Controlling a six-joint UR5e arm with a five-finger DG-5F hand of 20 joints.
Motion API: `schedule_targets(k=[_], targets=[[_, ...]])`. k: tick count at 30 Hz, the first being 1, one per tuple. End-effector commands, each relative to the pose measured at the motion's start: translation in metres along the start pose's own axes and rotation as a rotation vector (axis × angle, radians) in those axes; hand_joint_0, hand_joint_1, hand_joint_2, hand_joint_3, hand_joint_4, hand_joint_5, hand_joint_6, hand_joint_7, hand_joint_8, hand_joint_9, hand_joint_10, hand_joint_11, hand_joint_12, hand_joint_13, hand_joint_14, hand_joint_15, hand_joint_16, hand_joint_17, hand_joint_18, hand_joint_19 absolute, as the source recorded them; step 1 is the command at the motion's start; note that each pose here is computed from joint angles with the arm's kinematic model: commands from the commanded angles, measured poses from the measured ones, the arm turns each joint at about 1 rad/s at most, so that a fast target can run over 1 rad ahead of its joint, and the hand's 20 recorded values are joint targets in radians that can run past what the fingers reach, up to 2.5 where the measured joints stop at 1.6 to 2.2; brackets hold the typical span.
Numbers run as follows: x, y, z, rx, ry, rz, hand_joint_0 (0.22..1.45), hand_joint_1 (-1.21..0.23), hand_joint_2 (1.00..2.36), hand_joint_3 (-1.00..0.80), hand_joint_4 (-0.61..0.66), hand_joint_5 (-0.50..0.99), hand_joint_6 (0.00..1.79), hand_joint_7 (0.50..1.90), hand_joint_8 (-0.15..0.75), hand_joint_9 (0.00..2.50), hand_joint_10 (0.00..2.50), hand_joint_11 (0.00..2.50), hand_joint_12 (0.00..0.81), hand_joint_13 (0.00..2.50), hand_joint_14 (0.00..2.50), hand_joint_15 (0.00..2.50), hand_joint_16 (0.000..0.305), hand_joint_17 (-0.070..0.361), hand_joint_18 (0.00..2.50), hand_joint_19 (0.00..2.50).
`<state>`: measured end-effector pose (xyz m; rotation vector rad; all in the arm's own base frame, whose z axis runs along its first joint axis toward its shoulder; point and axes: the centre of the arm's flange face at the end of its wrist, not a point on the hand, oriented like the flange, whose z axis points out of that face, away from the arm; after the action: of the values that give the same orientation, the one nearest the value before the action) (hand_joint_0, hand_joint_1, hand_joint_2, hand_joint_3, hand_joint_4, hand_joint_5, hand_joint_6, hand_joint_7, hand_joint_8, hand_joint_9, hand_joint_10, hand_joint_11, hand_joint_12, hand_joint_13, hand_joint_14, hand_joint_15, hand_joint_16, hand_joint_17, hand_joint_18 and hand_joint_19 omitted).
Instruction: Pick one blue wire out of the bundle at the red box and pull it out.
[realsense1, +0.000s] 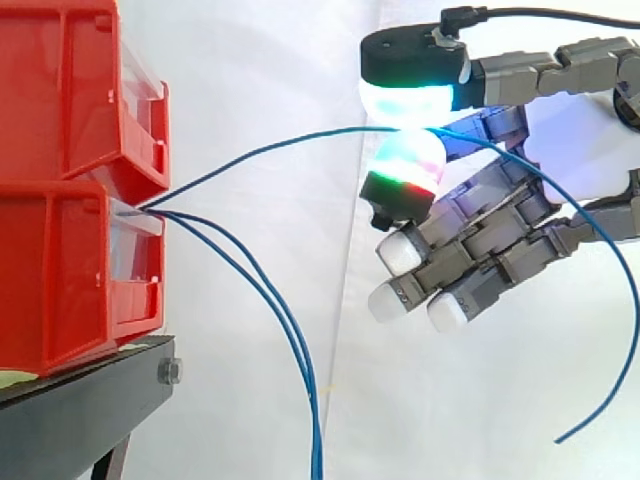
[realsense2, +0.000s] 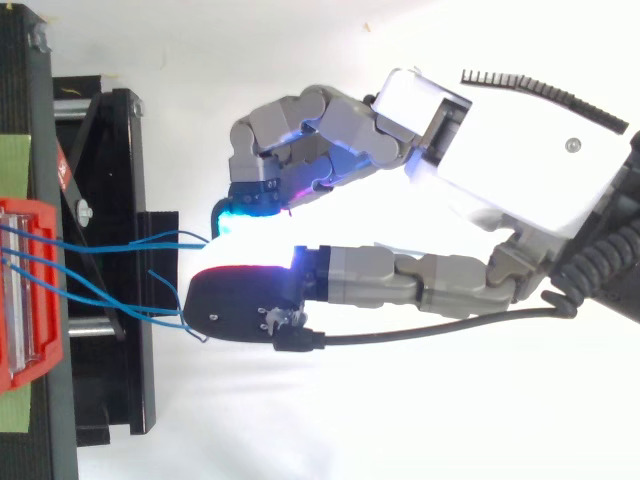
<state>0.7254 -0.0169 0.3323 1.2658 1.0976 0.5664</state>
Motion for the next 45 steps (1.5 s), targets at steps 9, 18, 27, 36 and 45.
schedule_targets(k=[9,18,27,36,45], targets=[[-0.0001,-0.0007,-0.0001,0.001,0.000,-0.001,0.66,-0.66,1.01,-0.04,-0.13,-0.18,0.97,1.25,0.324,0.85,0.01,0.71,0.453,0.55,0.01,0.34,0.065,0.147,0.53,0.44],[-0.0001,-0.0007,-0.0001,0.001,0.000,-0.001,0.66,-0.68,1.00,-0.02,-0.13,-0.17,0.97,1.26,0.335,0.88,0.01,0.73,0.463,0.57,0.01,0.35,0.067,0.150,0.56,0.44],[-0.0001,-0.0007,-0.0001,0.001,0.000,-0.001,0.66,-0.68,1.00,-0.02,-0.12,-0.17,0.97,1.26,0.337,0.89,0.02,0.75,0.466,0.58,0.01,0.35,0.067,0.150,0.58,0.45],[0.0000,-0.0015,-0.0002,0.002,0.000,-0.002,0.66,-0.68,1.00,-0.01,-0.12,-0.17,0.97,1.26,0.344,0.89,0.02,0.75,0.468,0.58,0.01,0.35,0.067,0.151,0.59,0.44],[0.0014,-0.0069,-0.0019,0.010,0.004,-0.010,0.66,-0.67,1.00,0.00,-0.11,-0.17,0.98,1.26,0.344,0.91,0.02,0.75,0.472,0.59,0.01,0.36,0.067,0.152,0.60,0.45]])
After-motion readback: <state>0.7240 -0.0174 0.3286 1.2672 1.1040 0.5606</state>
